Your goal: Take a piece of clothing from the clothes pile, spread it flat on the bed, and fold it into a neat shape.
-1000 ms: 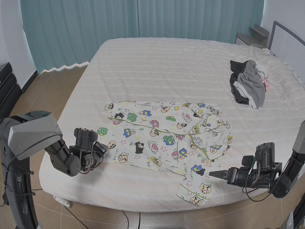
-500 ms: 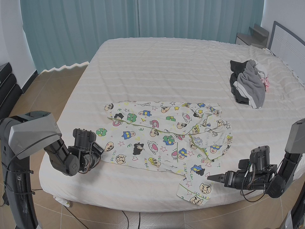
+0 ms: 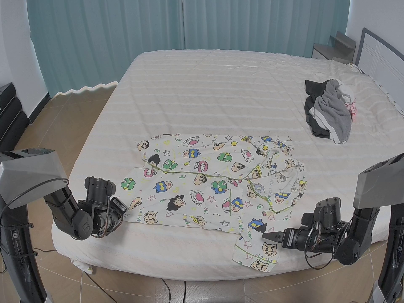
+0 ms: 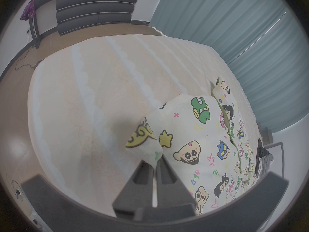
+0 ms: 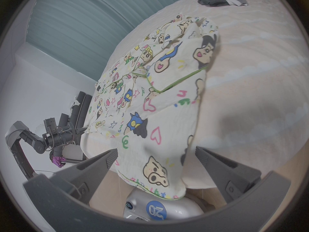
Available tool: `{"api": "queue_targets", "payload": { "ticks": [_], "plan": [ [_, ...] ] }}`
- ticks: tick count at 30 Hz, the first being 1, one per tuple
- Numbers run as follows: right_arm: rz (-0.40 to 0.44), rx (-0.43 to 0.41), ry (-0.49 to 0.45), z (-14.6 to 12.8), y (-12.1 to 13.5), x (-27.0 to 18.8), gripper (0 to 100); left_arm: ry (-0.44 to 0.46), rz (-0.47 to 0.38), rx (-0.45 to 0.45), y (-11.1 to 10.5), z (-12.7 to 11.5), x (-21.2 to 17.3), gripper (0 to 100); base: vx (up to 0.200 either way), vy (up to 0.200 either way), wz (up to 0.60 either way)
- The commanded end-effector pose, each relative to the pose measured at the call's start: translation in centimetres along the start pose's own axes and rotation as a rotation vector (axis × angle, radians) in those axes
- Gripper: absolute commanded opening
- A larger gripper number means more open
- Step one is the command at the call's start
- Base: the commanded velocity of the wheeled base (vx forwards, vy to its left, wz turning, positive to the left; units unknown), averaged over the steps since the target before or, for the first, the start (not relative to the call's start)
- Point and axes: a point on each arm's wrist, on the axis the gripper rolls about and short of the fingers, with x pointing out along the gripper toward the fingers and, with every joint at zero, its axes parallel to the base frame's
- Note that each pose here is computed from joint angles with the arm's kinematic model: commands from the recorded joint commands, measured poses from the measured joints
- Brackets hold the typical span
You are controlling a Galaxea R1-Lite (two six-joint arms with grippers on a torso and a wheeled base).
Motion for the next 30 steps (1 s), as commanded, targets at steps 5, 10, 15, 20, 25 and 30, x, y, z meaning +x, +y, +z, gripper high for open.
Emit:
{"api": "queue_targets", "payload": {
  "ticks": [5, 10, 15, 20, 25, 30],
  "plan": [
    [0.041, -0.047, 0.046, -0.9, 1.6, 2.2, 100, 0.007, 0.009, -0.002, 0.4, -0.1, -0.3, 0, 0.0, 0.0, 0.0],
    [0.011, -0.04, 0.089, -0.9, 1.7, 2.7, 0, 0.01, 0.007, 0.0, 0.3, -0.2, -0.4, 0, 0.0, 0.0, 0.0],
    [-0.031, -0.035, 0.096, -0.8, 1.6, 2.3, 0, 0.009, 0.006, 0.0, 0.3, -0.2, -0.4, 0, 0.0, 0.0, 0.0],
    [-0.063, -0.037, 0.098, -1.0, 1.5, 2.1, 0, 0.014, 0.009, 0.006, 0.4, -0.4, -0.6, 0, 0.0, 0.0, 0.0],
    [-0.111, -0.044, 0.105, -0.5, 0.7, 1.0, 0, 0.032, 0.029, 0.056, 1.1, -0.8, -1.3, 0, 0.0, 0.0, 0.0],
    [-0.127, -0.065, 0.124, -0.6, -0.1, -0.5, 0, 0.063, 0.019, 0.099, 1.6, -0.9, -2.7, 0, 0.0, 0.0, 0.0]
  ]
}}
